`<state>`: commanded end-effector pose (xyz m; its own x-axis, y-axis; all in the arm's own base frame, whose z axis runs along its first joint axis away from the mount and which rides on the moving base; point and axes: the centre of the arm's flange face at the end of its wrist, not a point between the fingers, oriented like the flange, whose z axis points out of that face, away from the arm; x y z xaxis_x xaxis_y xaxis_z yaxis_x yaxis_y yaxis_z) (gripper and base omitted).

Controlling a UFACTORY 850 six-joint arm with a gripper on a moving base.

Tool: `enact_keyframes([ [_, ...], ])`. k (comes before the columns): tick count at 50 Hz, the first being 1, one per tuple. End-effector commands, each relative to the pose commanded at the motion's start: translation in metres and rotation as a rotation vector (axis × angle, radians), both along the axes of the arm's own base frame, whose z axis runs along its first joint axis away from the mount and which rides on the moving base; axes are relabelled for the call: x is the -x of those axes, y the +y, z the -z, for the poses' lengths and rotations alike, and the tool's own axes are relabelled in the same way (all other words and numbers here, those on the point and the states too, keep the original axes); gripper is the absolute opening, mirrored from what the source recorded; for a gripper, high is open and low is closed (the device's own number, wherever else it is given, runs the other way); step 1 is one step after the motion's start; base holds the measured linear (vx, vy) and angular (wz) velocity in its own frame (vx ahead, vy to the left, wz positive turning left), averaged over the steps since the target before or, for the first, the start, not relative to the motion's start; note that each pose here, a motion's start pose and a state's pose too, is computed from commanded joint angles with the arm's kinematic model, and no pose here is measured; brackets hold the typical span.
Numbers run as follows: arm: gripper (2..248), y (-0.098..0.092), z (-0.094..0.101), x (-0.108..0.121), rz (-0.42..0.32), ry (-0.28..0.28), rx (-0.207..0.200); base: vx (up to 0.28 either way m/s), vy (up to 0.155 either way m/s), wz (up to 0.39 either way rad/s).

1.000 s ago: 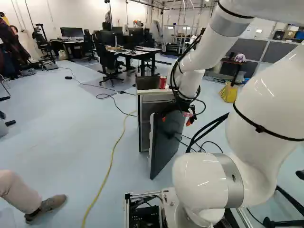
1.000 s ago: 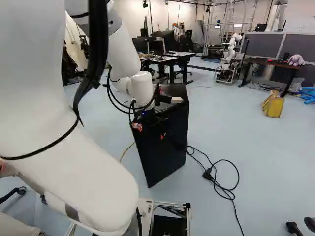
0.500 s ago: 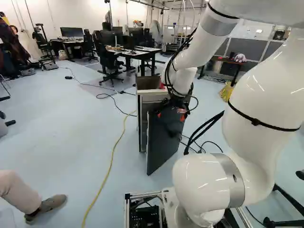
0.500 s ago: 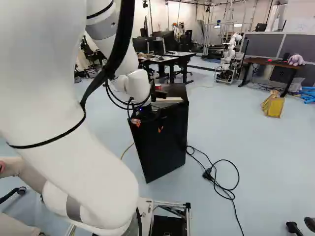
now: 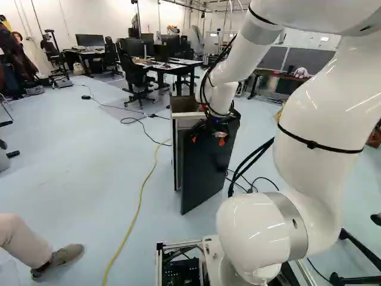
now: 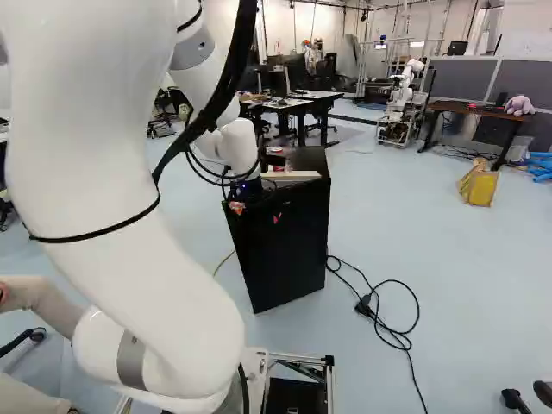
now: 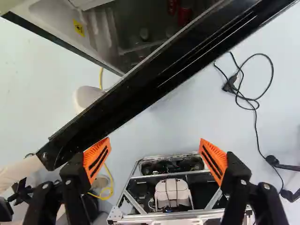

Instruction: Grab a drink from the fridge

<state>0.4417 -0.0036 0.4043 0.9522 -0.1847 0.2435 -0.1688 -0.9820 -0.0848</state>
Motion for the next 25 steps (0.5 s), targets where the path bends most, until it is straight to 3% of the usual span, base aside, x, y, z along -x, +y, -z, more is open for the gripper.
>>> enact_keyframes([
  [25,247,0.0018,-0.0008,-0.0065,-0.015,-0.031,0.011,0.000,0.000,0.000],
])
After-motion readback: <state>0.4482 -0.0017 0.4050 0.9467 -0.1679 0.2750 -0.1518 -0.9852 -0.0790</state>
